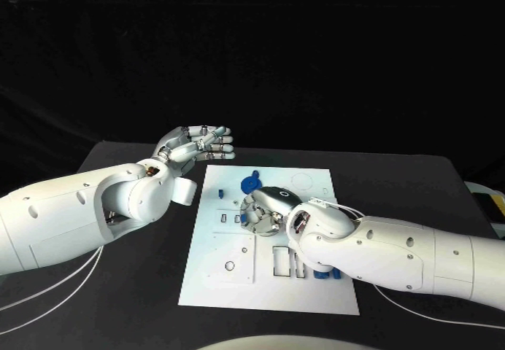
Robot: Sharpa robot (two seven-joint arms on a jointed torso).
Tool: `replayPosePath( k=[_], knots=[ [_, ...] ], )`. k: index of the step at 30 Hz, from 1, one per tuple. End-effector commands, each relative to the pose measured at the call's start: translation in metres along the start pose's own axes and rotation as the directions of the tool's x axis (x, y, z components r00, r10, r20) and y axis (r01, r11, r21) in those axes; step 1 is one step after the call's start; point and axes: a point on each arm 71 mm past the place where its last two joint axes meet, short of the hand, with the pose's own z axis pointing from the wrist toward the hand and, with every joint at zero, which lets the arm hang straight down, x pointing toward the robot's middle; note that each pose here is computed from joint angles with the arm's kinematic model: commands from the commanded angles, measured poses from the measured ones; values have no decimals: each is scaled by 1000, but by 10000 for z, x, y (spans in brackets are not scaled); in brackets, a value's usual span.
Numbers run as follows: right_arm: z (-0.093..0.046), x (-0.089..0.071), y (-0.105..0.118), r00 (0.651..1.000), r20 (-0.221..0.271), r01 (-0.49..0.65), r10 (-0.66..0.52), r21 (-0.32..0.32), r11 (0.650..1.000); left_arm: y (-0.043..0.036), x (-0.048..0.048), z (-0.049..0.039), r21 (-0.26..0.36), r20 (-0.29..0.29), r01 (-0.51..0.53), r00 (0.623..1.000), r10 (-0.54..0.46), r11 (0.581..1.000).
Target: Assemble the parts on the task board
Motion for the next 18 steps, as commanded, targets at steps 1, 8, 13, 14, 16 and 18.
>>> replayPosePath(
  k=[1, 8, 13, 14, 16, 18],
  knots=[
    [-4, 27, -6, 1000, -19, 19, -19, -1, 1000, -8, 16, 2, 5, -12, 9, 1000, -9, 1000],
    [-4, 25, -12, 1000, -16, 23, -23, 3, 1000, -8, 15, 2, 4, -13, 10, 1000, -10, 1000],
    [-5, 22, -17, 1000, -12, 26, -26, 5, 1000, -8, 12, 1, 3, -12, 10, 1000, -9, 1000],
    [-5, 22, -16, 1000, -11, 26, -26, 5, 1000, -8, 11, 1, 3, -12, 9, 1000, -9, 1000],
    [-5, 20, -14, 1000, -9, 26, -26, 3, 1000, -7, 10, 1, 3, -12, 9, 1000, -9, 1000],
    [-5, 17, -8, 1000, -3, 29, -29, -2, 1000, -7, 10, 1, 3, -12, 10, 1000, -10, 1000]
  ],
)
